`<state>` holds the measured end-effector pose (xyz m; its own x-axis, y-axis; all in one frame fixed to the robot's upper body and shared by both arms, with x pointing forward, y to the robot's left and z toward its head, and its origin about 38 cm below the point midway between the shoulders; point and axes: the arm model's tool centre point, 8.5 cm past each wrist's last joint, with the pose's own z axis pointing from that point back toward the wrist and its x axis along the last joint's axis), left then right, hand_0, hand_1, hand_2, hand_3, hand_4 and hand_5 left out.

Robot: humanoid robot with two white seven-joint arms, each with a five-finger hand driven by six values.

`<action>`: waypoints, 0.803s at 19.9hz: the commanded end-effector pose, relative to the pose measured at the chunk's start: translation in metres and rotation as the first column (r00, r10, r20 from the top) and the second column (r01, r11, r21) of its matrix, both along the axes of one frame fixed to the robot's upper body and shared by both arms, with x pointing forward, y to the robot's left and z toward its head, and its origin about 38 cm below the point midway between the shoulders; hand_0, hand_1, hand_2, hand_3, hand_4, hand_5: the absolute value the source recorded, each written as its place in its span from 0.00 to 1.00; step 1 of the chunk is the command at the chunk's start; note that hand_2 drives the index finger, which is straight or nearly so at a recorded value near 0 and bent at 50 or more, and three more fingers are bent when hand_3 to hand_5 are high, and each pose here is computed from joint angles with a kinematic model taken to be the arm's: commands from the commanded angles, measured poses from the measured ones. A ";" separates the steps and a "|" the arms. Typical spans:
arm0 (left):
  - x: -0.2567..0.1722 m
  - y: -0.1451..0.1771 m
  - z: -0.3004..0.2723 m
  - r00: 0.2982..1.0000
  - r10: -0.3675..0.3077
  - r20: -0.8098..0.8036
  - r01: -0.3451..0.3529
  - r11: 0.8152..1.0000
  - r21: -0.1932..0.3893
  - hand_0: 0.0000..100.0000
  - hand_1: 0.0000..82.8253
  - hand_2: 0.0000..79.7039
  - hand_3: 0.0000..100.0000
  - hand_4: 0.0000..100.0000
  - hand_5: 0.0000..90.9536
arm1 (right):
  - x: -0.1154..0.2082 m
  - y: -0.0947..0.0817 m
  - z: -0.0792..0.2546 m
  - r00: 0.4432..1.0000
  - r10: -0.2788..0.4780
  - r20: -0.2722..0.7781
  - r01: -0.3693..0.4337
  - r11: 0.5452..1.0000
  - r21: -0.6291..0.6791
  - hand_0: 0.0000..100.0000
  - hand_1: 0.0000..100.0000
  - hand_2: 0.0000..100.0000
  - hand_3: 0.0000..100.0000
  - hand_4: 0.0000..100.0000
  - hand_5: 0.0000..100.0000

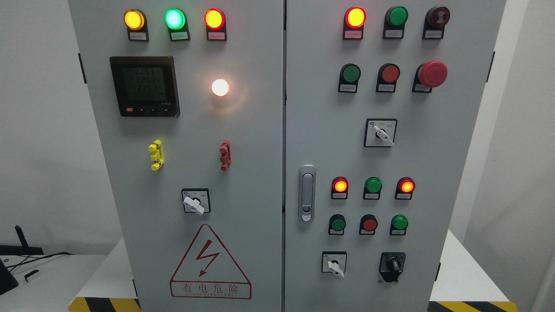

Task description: Trip black knob to open circuit

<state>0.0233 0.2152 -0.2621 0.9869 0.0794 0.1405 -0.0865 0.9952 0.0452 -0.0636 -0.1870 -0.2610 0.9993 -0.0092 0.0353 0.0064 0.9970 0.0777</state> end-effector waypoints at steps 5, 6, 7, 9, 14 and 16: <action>0.000 0.000 0.000 1.000 -0.031 0.001 0.031 1.000 0.000 0.12 0.47 0.00 0.00 0.00 0.00 | 0.000 0.000 0.000 1.000 -0.001 0.001 0.001 1.000 0.000 0.03 0.10 0.10 0.22 0.16 0.18; 0.000 -0.001 0.000 1.000 -0.031 0.001 0.031 1.000 -0.002 0.12 0.47 0.00 0.00 0.00 0.00 | 0.000 0.000 0.000 1.000 -0.001 0.001 0.001 1.000 0.000 0.03 0.10 0.11 0.22 0.16 0.18; 0.000 0.000 0.000 1.000 -0.031 0.001 0.031 1.000 -0.001 0.12 0.47 0.00 0.00 0.00 0.00 | 0.000 0.000 0.000 1.000 0.000 0.001 0.000 1.000 0.000 0.03 0.10 0.11 0.22 0.16 0.18; 0.000 0.000 0.000 1.000 -0.031 0.001 0.031 1.000 0.000 0.12 0.47 0.00 0.00 0.00 0.00 | 0.001 0.000 0.000 1.000 0.002 0.003 -0.002 1.000 -0.001 0.03 0.10 0.11 0.22 0.16 0.18; 0.000 0.000 0.000 1.000 -0.031 0.001 0.031 1.000 0.000 0.12 0.47 0.00 0.00 0.00 0.00 | 0.000 0.002 0.000 1.000 -0.006 0.026 0.006 1.000 0.005 0.03 0.10 0.11 0.23 0.16 0.18; 0.000 -0.001 0.000 1.000 -0.031 0.001 0.031 1.000 -0.002 0.12 0.47 0.00 0.00 0.00 0.00 | -0.001 0.001 0.000 1.000 -0.006 0.023 0.005 1.000 0.003 0.03 0.10 0.11 0.23 0.16 0.18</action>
